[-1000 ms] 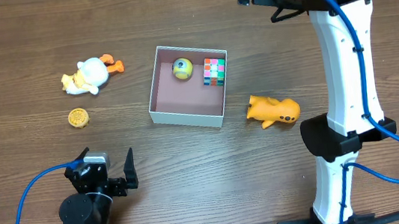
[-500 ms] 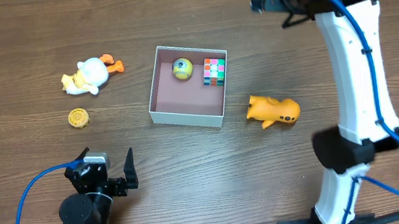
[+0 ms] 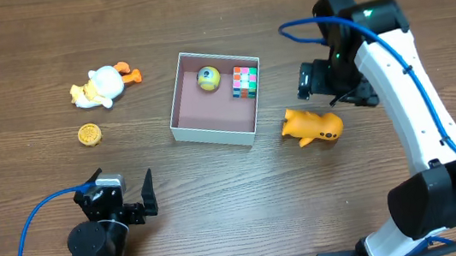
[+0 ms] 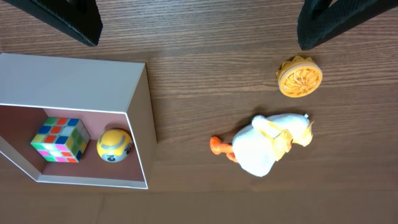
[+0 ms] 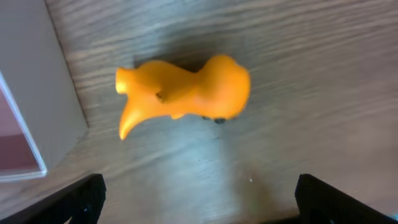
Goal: Pack container
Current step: 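Lower the open right gripper over the orange fish toy, then close the right gripper on the orange fish and lift it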
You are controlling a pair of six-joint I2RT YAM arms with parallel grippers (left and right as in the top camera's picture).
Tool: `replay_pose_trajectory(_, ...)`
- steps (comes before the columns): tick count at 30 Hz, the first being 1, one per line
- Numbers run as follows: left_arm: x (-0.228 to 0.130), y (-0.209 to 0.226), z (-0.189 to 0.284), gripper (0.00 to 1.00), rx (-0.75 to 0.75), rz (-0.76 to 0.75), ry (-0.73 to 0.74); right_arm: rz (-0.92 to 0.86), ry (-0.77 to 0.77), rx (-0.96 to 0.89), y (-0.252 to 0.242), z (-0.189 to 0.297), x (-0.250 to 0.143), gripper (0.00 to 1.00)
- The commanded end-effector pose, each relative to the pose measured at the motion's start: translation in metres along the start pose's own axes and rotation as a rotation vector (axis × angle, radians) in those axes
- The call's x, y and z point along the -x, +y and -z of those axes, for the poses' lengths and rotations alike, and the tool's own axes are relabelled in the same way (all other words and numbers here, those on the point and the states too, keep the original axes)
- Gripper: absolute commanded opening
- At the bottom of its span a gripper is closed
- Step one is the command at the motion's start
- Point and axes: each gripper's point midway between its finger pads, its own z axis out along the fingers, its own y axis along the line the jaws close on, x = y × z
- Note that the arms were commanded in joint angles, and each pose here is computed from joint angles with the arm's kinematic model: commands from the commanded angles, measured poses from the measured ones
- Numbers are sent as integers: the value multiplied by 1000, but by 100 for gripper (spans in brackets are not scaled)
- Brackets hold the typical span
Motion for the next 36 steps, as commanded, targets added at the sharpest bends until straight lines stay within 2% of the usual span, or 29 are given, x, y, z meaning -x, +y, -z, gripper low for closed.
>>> replay_pose_trajectory(1,1,2,0,100,9,15,-9,-10,8,25,3,-21,-6,98)
replay_pose_trajectory(10,1,2,0,100,9,15,-9,-7,-65,76,18,-74,10,92)
replay_pose_trajectory(13,1,2,0,100,9,15,-9,-8,-71,78,18,-85,10,85)
replay_pose_trajectory(21,1,2,0,100,9,15,-9,-1,-47,45,6,-116,-1,83)
replay_pose_trajectory(28,1,2,0,100,9,15,-9,-10,-56,49,4,-116,2,64)
replay_pose_trajectory(36,1,2,0,100,9,15,-9,-3,-69,37,2,-115,5,53)
